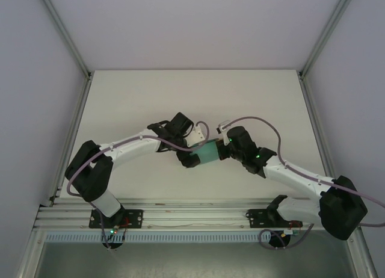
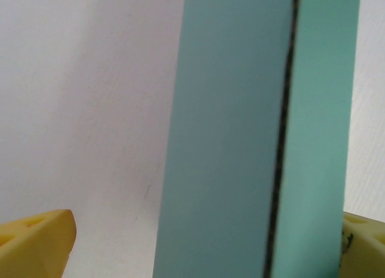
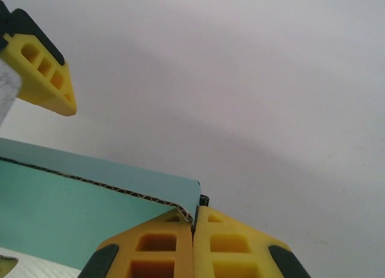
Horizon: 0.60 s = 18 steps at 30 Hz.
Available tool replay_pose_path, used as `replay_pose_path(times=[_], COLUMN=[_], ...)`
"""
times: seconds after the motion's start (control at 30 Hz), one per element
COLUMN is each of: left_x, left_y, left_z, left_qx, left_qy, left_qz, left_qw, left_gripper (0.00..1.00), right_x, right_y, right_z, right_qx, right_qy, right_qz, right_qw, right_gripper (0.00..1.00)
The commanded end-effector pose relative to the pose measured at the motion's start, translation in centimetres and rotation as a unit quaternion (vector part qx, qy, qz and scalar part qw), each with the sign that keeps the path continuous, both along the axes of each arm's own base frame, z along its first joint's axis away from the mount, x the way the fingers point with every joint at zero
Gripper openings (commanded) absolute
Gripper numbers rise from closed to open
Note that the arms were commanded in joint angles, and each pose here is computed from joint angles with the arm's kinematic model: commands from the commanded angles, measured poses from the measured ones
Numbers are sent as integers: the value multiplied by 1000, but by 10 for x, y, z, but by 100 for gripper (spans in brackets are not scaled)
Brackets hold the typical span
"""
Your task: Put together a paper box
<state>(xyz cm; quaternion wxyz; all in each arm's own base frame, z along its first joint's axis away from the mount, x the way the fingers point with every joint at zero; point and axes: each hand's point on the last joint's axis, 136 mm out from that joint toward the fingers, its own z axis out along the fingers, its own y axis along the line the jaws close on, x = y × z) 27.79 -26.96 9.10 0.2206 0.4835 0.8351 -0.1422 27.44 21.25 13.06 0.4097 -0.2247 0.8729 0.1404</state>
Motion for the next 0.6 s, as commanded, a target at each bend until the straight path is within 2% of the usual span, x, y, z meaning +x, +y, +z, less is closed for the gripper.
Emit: replay_pose_path(times=[0.0, 0.17, 0.3, 0.33, 0.47, 0.57], left_x=[13, 15, 4, 2, -3, -7], left_y=[8, 37, 51, 52, 56, 57], left_z=[30, 54, 60, 60, 53, 44], left_qx=[-26, -45, -62, -67, -63, -53], left_qy=[-48, -79, -57, -50, -19, -1], left_qz=[58, 170, 226, 236, 270, 280], left_qw=[997, 981, 971, 968, 961, 959], left_gripper=[100, 100, 99, 94, 61, 57], right_x=[-10, -6, -7, -7, -5, -6], right_y=[-14, -18, -14, -12, -12, -10], right_z=[-26, -23, -17, -16, -16, -18], right_qx=[-47, -64, -76, -75, -72, -70], right_qy=[37, 32, 29, 29, 41, 46], right_qz=[-28, -57, -69, -75, -101, -103], right_qw=[998, 996, 994, 994, 991, 991], right_gripper=[2, 1, 1, 1, 1, 1])
